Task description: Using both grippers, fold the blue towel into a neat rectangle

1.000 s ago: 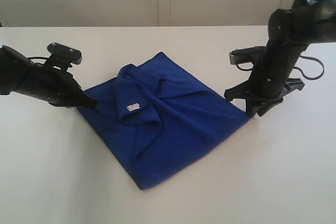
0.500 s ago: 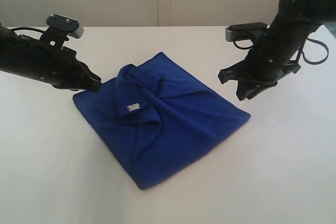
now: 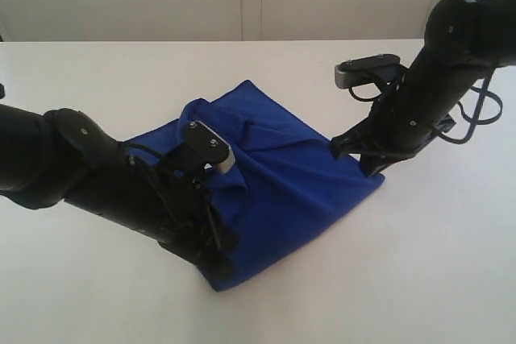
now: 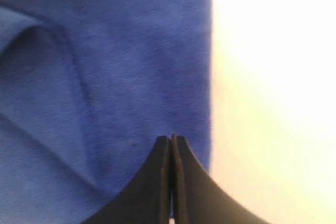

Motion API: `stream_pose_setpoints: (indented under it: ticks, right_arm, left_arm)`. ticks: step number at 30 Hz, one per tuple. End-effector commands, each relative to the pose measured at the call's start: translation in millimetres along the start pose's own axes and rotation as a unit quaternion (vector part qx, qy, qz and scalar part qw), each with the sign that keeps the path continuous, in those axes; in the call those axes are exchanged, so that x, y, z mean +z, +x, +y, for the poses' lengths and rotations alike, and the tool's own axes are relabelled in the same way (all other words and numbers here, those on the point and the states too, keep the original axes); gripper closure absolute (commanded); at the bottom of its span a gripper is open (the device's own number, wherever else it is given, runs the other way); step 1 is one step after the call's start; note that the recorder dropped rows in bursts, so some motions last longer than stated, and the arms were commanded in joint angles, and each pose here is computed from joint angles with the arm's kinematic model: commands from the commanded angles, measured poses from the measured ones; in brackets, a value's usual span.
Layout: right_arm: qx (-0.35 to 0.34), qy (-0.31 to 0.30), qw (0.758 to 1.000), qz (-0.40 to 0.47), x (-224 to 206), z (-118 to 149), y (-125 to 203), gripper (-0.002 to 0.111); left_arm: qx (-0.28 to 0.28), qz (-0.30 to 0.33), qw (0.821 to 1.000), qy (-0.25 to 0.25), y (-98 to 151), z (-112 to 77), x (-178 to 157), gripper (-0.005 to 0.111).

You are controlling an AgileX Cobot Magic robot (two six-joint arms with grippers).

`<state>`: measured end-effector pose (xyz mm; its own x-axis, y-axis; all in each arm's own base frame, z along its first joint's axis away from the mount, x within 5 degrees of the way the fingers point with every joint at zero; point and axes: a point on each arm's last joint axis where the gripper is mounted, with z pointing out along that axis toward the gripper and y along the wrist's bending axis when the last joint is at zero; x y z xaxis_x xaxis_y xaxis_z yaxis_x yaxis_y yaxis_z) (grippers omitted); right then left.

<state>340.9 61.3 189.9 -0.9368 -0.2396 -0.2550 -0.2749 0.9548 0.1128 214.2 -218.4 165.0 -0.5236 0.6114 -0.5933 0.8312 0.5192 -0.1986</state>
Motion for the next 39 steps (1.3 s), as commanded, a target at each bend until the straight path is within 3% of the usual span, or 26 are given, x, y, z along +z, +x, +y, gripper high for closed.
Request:
stream_pose_setpoints:
  ticks: [1,5,12,28,39]
  right_arm:
    - [-0.030,0.009,0.999,-0.016,7.8,-0.1,7.7,0.108]
    - [-0.031,0.022,0.998,-0.047,18.0,-3.3,7.9,0.108]
    - [-0.033,0.039,0.995,-0.085,37.4,-9.1,0.6,0.108]
    - [0.010,0.023,1.000,0.014,66.8,-10.6,21.5,0.108]
    - [0.061,0.032,0.996,0.050,60.9,-8.9,46.9,0.108]
  left_arm:
    - [-0.028,-0.011,0.999,0.014,-2.0,-9.8,1.2,0.107]
    - [-0.045,-0.012,0.999,-0.015,-0.2,-2.4,8.4,0.107]
    - [-0.058,0.022,0.998,-0.003,11.0,0.5,25.5,0.107]
    - [-0.100,0.070,0.992,0.035,26.0,-2.6,39.2,0.107]
    - [-0.085,0.169,0.981,0.034,48.6,-4.3,34.9,0.107]
